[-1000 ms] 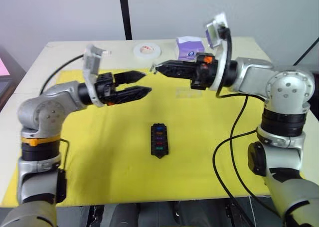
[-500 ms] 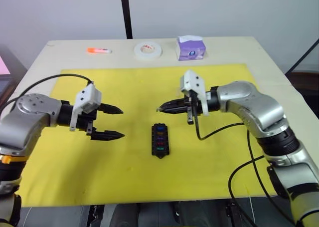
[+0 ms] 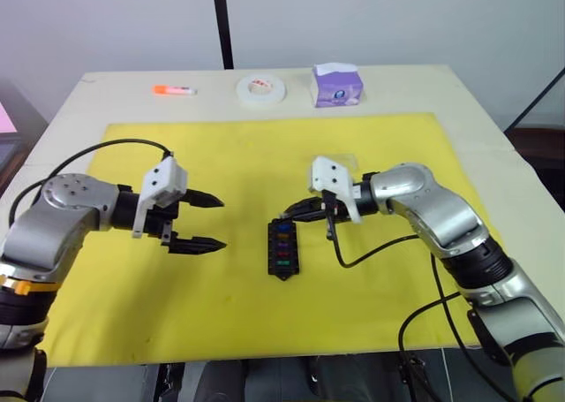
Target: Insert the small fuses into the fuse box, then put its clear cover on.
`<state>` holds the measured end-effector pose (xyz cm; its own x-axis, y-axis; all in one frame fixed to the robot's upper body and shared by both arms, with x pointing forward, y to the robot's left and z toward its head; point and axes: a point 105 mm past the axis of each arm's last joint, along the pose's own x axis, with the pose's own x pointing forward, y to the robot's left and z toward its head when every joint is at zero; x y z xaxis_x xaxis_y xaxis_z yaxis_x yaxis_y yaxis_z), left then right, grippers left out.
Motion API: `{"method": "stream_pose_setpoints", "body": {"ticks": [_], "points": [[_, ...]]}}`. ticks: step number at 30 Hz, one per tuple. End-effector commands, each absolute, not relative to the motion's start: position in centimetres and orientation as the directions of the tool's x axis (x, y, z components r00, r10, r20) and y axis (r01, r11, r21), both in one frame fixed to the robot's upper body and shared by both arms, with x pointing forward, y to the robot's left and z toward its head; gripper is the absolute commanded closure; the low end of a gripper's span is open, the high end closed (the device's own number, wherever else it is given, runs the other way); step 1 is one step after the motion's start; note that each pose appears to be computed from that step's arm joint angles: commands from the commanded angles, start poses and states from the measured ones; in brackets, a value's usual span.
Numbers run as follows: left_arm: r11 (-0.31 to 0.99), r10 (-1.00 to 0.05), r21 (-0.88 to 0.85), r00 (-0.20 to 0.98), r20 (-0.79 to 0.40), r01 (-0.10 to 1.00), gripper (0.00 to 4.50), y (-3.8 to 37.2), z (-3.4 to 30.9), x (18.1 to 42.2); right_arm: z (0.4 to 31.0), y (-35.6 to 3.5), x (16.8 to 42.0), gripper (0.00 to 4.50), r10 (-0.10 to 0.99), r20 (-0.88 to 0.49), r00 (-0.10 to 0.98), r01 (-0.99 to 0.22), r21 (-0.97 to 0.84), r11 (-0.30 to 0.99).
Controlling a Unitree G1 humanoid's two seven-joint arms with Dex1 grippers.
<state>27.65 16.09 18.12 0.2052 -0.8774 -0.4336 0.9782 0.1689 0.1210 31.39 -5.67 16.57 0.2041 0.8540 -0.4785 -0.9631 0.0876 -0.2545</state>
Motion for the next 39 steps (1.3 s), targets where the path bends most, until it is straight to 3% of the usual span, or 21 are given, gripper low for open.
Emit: {"method": "stream_pose_setpoints", "body": {"ticks": [1,27,39], "points": [[0.155,-0.883,0.15,0.205,-0.423,0.976,0.02,15.8,18.8,27.5,17.1,-5.3,31.3,4.5,0.863,-0.461,0.205,-0.956,-0.285,0.075],[0.176,-0.882,0.142,0.22,-0.416,0.974,0.02,15.7,18.3,27.5,15.2,-5.0,31.3,4.5,0.824,-0.534,0.193,-0.963,-0.262,0.055],[0.185,-0.881,0.14,0.227,-0.415,0.973,0.02,15.8,18.0,27.7,16.8,-4.7,31.1,4.5,0.821,-0.545,0.172,-0.97,-0.238,0.045]]}}
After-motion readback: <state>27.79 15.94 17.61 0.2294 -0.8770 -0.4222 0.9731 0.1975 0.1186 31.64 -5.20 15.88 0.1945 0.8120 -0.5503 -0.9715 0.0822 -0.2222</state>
